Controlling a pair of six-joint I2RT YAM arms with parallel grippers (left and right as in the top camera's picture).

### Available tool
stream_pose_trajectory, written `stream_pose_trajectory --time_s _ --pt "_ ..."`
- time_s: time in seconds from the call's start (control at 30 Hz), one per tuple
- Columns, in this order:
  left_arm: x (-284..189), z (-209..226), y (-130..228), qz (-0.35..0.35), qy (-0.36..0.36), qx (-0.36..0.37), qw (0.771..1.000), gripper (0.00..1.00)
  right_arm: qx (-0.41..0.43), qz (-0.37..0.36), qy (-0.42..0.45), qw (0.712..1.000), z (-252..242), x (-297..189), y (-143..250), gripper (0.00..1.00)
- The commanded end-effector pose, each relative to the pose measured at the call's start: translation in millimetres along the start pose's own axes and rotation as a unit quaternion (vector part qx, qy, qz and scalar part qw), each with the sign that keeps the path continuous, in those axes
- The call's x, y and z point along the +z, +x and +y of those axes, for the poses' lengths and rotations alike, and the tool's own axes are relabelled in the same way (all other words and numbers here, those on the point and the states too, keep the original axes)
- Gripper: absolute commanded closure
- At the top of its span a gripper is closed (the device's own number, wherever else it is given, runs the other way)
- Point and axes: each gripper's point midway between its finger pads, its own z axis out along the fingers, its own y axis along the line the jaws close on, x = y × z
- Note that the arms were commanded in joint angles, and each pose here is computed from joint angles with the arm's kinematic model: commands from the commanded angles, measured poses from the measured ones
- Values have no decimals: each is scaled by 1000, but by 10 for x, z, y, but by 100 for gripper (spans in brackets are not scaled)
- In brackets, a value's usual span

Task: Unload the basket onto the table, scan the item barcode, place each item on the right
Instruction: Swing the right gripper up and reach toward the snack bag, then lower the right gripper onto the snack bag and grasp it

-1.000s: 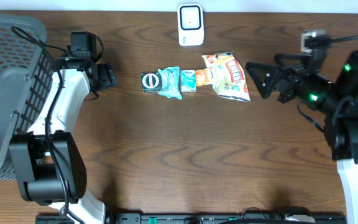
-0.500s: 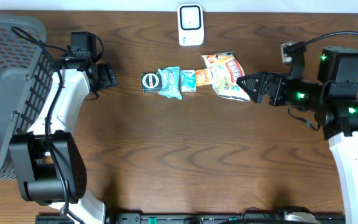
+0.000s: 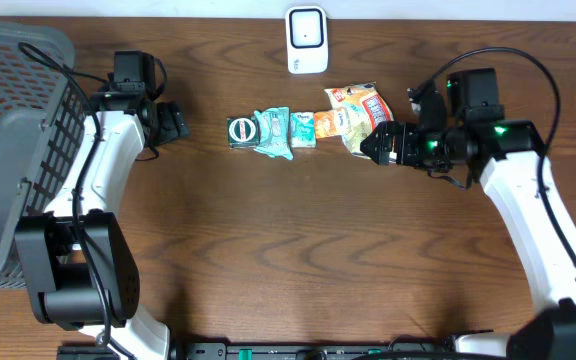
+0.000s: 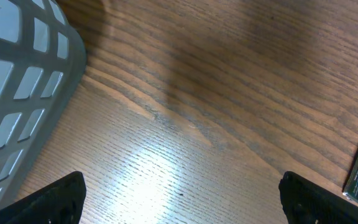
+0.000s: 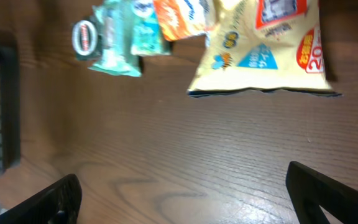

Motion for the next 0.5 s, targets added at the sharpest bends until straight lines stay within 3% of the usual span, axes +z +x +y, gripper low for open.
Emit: stream_pose_trajectory --time_s 0.0,0.47 --pt "13 14 20 2 -4 9 1000 2 2 8 -1 1000 -1 70 -21 1" --pt "13 13 19 2 -3 9 1000 3 22 30 -16 999 39 149 46 1"
